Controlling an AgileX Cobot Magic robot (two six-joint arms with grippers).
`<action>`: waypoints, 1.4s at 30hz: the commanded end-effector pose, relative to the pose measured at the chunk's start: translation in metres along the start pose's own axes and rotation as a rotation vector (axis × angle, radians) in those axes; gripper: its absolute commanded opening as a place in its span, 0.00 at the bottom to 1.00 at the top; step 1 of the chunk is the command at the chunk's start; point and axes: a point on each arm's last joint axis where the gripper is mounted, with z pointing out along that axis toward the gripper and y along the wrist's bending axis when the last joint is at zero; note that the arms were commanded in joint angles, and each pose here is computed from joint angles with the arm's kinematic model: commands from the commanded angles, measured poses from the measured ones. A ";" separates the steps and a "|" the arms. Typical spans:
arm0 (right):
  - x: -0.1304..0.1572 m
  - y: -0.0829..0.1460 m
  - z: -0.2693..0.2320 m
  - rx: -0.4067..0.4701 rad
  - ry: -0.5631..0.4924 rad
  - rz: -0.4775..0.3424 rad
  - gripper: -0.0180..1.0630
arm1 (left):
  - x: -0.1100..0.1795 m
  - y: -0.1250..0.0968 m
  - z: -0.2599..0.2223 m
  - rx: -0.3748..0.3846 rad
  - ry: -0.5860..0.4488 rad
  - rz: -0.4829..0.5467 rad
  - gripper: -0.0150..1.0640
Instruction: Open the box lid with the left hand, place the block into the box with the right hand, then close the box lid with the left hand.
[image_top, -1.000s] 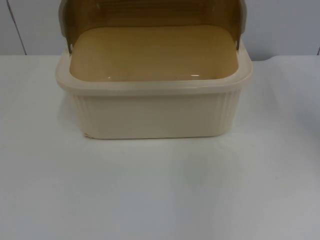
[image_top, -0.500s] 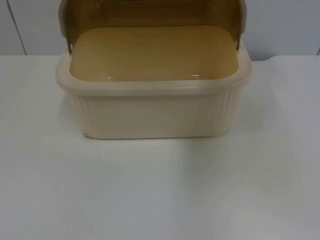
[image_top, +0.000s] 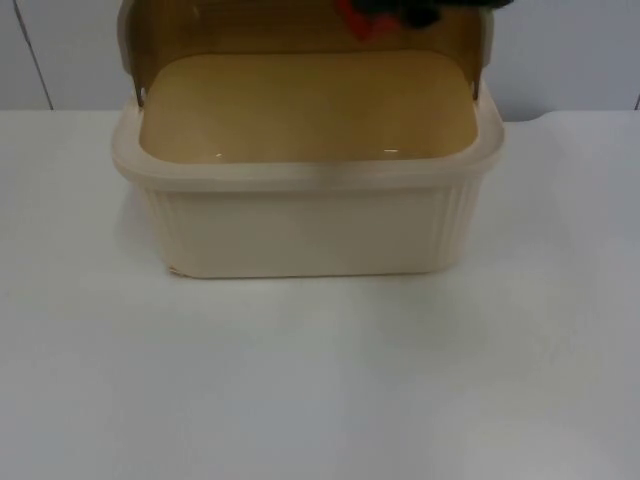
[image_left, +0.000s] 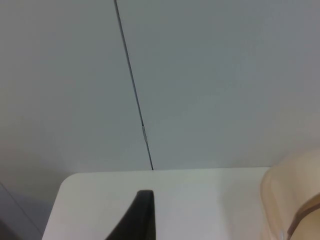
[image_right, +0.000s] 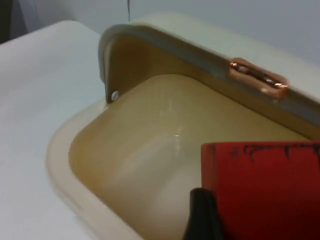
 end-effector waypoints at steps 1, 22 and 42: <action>-0.002 0.002 0.020 -0.002 -0.018 -0.015 0.14 | -0.001 0.001 0.000 -0.004 -0.002 -0.003 0.99; 0.046 -0.009 0.106 0.018 0.069 0.014 0.23 | 0.001 0.001 0.000 -0.009 0.016 -0.001 0.99; 0.032 -0.011 0.082 0.005 0.180 0.012 0.98 | 0.001 0.001 0.000 -0.009 0.016 -0.001 0.99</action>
